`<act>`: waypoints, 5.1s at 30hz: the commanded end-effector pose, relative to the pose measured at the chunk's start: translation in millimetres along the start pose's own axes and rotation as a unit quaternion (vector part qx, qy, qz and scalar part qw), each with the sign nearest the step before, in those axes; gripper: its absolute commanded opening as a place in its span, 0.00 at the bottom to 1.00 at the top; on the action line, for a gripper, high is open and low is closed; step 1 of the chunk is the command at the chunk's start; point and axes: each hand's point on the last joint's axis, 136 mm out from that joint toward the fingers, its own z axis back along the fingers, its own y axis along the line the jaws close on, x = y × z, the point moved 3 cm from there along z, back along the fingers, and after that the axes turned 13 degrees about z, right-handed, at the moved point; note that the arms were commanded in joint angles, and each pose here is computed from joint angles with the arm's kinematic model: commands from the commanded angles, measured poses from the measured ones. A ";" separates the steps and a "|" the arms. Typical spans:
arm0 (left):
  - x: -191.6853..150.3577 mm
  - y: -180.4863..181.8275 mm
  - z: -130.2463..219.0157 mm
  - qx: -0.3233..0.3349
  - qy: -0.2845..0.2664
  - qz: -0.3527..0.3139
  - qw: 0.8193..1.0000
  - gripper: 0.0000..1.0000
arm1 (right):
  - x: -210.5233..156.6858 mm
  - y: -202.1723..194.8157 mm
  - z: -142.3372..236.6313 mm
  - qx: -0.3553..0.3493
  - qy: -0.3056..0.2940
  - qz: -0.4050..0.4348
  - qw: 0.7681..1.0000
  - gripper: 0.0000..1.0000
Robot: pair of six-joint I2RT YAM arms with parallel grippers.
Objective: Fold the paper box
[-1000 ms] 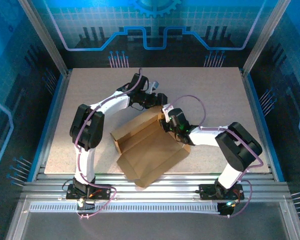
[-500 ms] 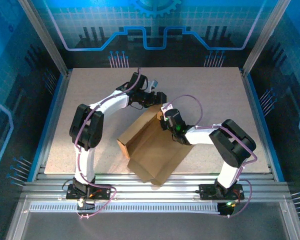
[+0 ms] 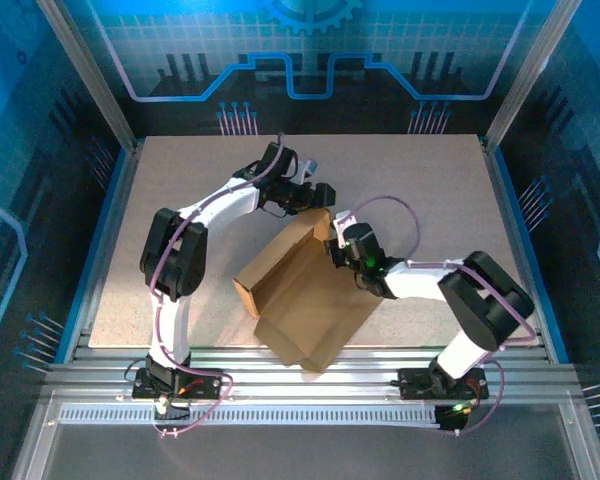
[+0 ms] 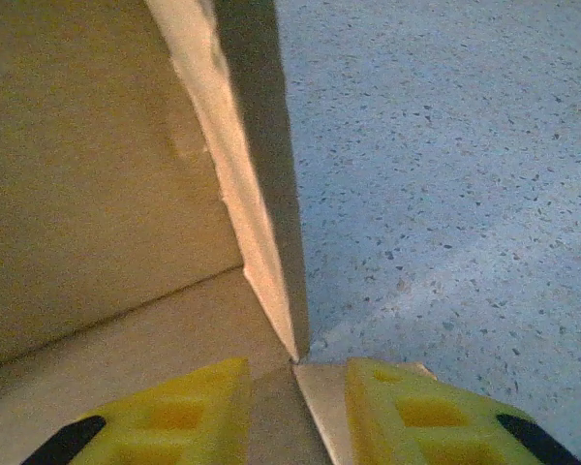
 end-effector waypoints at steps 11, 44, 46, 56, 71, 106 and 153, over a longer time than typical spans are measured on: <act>-1.1 -25.3 15.6 0.031 0.041 -0.132 0.990 0.99 | -6.0 -21.6 80.6 0.063 0.022 -0.074 0.995 0.51; -30.6 5.0 -6.8 0.244 0.156 -0.164 0.943 0.66 | -3.7 -40.8 130.4 0.073 0.001 -0.129 0.989 0.70; -30.7 7.3 -7.6 0.251 0.156 -0.167 0.941 0.65 | -3.6 -41.5 130.9 0.073 0.001 -0.129 0.989 0.70; -30.6 9.5 -9.8 0.277 0.151 -0.202 0.927 0.60 | -5.3 -43.0 130.6 0.076 0.004 -0.137 0.988 0.70; -18.7 1.4 -5.0 0.263 0.111 -0.208 0.936 0.51 | -4.7 -45.5 134.6 0.087 0.024 -0.167 0.982 0.79; -22.6 96.1 81.4 0.106 -0.016 0.104 0.989 0.51 | -50.7 -29.6 113.9 0.222 0.144 -0.344 0.901 0.74; 14.1 -16.3 89.8 -0.074 0.015 -0.249 0.966 0.89 | 75.0 -49.7 147.1 0.241 0.162 -0.118 0.950 0.07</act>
